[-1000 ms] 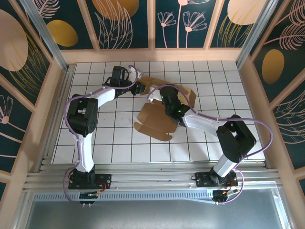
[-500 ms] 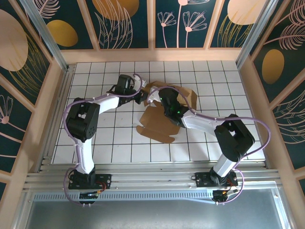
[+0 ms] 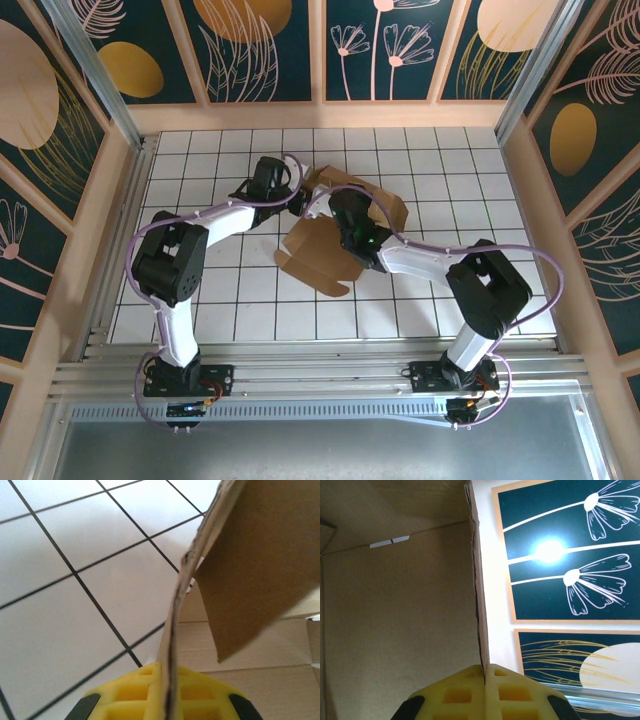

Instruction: Fold the paper box

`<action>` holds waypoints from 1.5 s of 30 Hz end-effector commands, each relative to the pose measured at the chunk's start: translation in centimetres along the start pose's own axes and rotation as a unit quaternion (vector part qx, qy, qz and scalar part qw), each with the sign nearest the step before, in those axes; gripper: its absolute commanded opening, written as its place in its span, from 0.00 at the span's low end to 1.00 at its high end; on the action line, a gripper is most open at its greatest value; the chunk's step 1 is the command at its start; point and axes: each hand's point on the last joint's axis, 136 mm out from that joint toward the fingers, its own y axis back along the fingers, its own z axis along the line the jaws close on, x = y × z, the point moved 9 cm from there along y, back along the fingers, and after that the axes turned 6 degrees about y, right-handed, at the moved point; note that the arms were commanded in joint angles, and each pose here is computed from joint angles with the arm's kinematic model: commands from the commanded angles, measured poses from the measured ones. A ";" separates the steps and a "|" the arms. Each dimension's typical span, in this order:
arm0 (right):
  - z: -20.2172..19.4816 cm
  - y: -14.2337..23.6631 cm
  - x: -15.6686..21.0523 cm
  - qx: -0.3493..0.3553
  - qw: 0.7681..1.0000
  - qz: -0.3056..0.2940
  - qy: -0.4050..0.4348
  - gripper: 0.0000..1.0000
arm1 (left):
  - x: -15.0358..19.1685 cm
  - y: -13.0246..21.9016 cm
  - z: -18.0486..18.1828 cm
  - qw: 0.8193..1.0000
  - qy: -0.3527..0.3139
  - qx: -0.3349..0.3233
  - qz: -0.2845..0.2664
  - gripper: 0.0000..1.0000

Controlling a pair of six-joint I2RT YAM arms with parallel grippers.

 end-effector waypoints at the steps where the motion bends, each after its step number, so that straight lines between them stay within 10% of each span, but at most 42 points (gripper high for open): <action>1: 1.7 0.7 -1.3 -0.015 0.999 -0.036 -0.017 0.03 | -1.6 1.4 -2.6 0.997 0.022 0.044 -0.062 0.00; 19: -0.2 4.2 -2.6 -0.191 0.958 -0.118 -0.180 0.35 | 1.3 0.9 -2.3 0.989 0.063 -0.007 -0.133 0.00; 24: -4.6 6.4 -3.0 -0.310 0.888 -0.169 -0.294 0.65 | 1.7 0.0 -1.9 0.992 0.041 -0.018 -0.121 0.00; 33: -17.4 4.3 4.9 -0.340 0.708 -0.179 -0.593 0.78 | 2.2 -0.9 -1.5 0.994 0.003 -0.030 -0.102 0.00; 38: -13.9 -0.9 8.6 -0.418 0.614 -0.083 -0.664 0.78 | 1.7 -0.7 -1.8 0.994 0.000 -0.022 -0.108 0.00; 45: -8.4 -2.7 6.9 -0.501 0.580 -0.066 -0.639 0.81 | 1.3 -0.4 -2.0 0.994 -0.006 -0.020 -0.111 0.00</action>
